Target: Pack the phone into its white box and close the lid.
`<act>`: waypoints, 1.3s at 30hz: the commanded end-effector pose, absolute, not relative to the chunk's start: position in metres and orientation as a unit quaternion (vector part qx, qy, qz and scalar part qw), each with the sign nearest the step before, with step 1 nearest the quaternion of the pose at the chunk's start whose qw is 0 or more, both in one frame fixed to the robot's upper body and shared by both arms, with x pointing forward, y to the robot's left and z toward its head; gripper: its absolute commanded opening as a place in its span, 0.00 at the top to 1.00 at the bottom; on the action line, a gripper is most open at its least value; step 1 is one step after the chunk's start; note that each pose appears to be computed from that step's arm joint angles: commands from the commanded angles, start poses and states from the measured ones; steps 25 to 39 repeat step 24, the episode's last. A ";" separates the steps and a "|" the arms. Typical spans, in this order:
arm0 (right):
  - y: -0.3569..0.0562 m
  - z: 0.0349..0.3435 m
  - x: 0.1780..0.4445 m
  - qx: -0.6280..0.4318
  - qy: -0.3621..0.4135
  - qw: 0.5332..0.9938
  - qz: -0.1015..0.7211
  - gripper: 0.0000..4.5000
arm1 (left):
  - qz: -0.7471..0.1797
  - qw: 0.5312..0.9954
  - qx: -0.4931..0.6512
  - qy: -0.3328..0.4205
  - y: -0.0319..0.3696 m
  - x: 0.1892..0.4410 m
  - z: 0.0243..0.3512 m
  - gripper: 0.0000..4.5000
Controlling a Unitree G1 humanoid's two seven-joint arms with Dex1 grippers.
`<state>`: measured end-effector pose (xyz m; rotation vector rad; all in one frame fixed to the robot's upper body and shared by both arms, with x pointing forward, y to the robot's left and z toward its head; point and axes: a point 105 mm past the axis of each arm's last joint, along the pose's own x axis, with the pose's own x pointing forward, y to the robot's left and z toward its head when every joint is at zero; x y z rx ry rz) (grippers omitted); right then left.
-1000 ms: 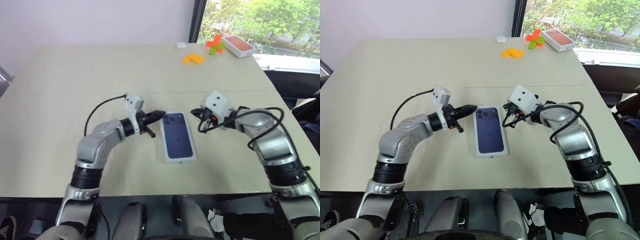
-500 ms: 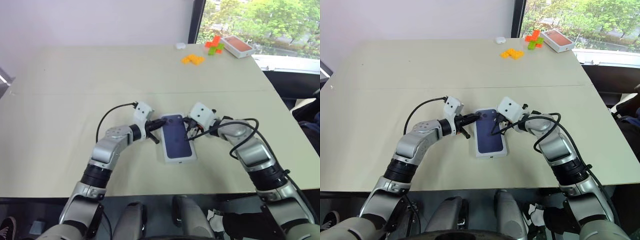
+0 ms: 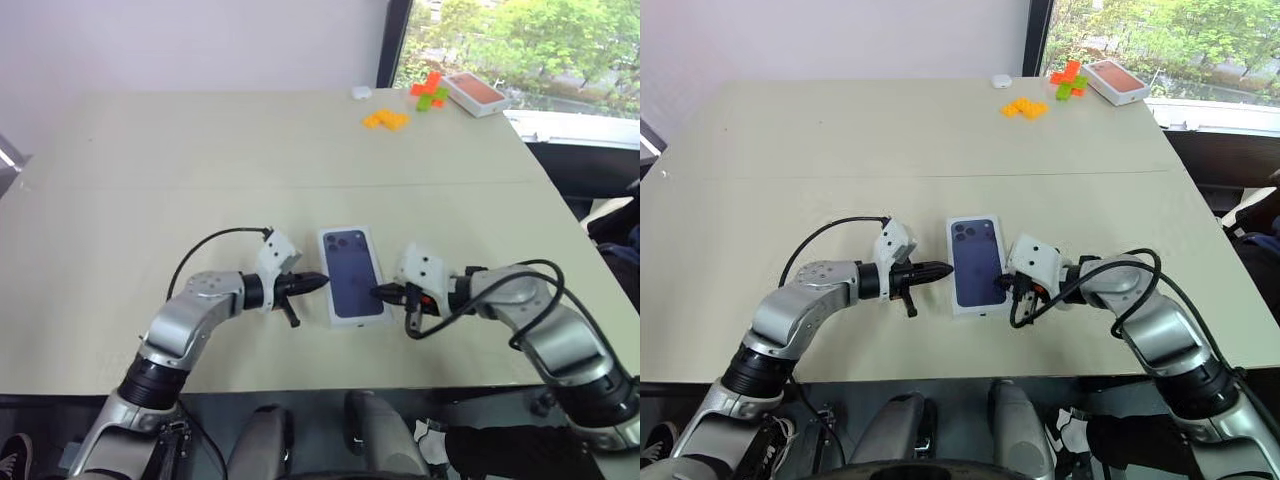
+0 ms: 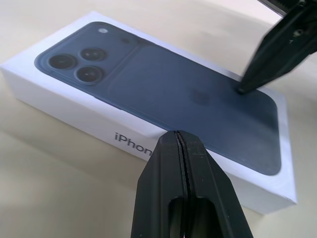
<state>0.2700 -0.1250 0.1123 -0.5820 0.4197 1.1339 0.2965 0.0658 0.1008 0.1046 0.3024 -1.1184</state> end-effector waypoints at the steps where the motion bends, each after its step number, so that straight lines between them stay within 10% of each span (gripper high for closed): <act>1: -0.125 0.101 0.258 -0.266 0.225 0.762 0.546 0.99 | -0.541 0.823 0.051 0.164 0.068 0.286 0.090 1.00; 8: -0.116 0.159 0.297 -0.166 0.110 0.841 0.503 0.88 | -0.511 0.851 -0.010 0.116 0.087 0.305 0.124 0.87; 16: -0.153 0.188 0.312 -0.172 0.051 0.868 0.463 0.02 | -0.451 0.889 0.005 0.075 0.175 0.322 0.158 0.03; 24: -0.185 0.187 0.294 -0.166 0.087 0.859 0.477 0.01 | -0.378 0.918 0.040 0.113 0.248 0.303 0.147 0.01; 39: -0.185 0.187 0.294 -0.166 0.087 0.859 0.477 0.01 | -0.378 0.918 0.040 0.113 0.248 0.303 0.147 0.01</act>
